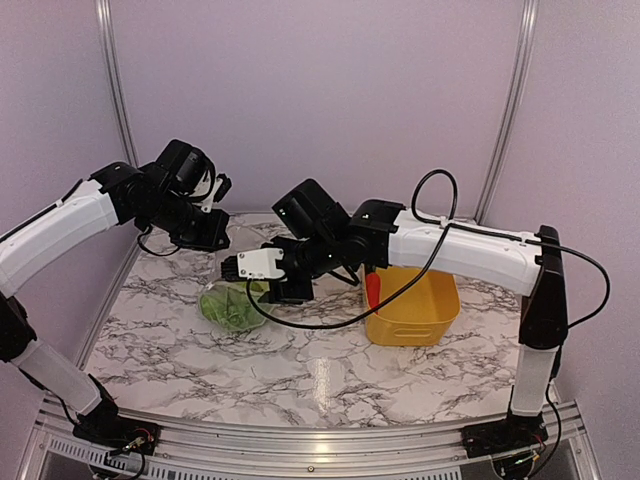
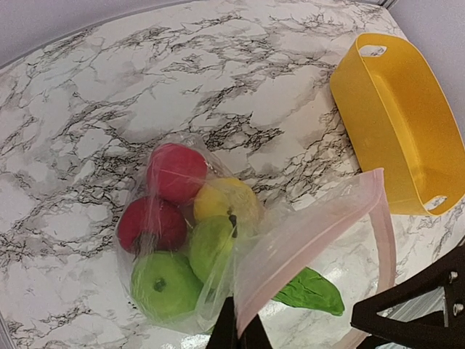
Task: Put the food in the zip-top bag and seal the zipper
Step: Pass from the left arm to the right
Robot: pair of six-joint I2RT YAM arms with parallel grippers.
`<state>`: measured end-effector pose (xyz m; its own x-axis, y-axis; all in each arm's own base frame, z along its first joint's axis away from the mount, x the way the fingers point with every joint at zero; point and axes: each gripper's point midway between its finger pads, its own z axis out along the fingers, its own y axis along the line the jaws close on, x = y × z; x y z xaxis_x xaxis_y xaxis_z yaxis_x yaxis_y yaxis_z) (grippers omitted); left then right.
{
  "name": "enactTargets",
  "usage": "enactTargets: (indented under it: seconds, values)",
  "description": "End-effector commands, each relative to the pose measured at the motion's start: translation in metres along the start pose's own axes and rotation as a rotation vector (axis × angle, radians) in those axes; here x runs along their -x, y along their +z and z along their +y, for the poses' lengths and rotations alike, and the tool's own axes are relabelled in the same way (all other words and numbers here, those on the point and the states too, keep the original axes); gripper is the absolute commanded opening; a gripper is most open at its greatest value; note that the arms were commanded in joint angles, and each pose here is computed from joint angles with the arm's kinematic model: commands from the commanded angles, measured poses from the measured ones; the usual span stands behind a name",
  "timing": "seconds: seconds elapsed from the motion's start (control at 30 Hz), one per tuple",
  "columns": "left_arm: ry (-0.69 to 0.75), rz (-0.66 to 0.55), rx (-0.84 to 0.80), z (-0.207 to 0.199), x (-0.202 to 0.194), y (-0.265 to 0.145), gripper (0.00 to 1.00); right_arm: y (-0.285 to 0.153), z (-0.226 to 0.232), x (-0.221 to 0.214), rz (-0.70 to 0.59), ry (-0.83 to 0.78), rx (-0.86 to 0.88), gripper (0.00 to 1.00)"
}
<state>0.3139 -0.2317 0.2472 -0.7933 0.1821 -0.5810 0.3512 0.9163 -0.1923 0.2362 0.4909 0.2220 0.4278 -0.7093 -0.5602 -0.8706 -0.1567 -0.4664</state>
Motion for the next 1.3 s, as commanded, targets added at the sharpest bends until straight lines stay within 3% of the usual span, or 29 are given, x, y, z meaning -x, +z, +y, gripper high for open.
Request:
enactTargets:
  seconds: [0.0,0.07,0.17,0.33,0.4,0.47,0.53,0.7,1.1,1.27]
  values:
    - [-0.01,-0.042,-0.011,0.001,0.006,-0.011,0.0,0.002,0.007,-0.005,0.027,-0.018,0.049,0.59]
    - [-0.01,-0.043,-0.011,0.001,0.005,-0.011,0.0,0.007,0.017,-0.011,0.046,-0.014,0.089,0.56]
    - [-0.006,-0.048,-0.012,0.001,0.007,-0.014,0.0,0.011,0.02,-0.017,0.066,-0.007,0.101,0.43]
    - [-0.002,-0.06,-0.012,0.0,0.011,-0.018,0.0,0.013,0.01,-0.016,0.07,-0.005,0.052,0.19]
    - [-0.004,-0.054,-0.011,0.001,0.009,-0.017,0.0,0.013,0.006,-0.014,0.071,-0.003,0.037,0.05]
    - [-0.006,-0.037,-0.007,0.002,0.005,-0.015,0.15,0.01,-0.002,-0.007,0.056,0.003,0.018,0.0]
    - [-0.01,-0.02,0.001,0.004,-0.001,-0.013,0.26,0.002,-0.01,0.005,0.022,0.014,-0.003,0.0]
    - [-0.016,0.0,0.019,0.01,-0.012,-0.015,0.29,-0.022,-0.032,0.033,-0.058,0.025,-0.066,0.0]
    - [-0.029,-0.063,0.084,0.02,0.003,-0.04,0.02,-0.027,-0.034,0.035,-0.055,0.035,-0.063,0.0]
    - [-0.034,-0.085,0.055,0.013,0.011,-0.05,0.0,-0.055,-0.039,0.058,-0.14,0.05,-0.064,0.0]
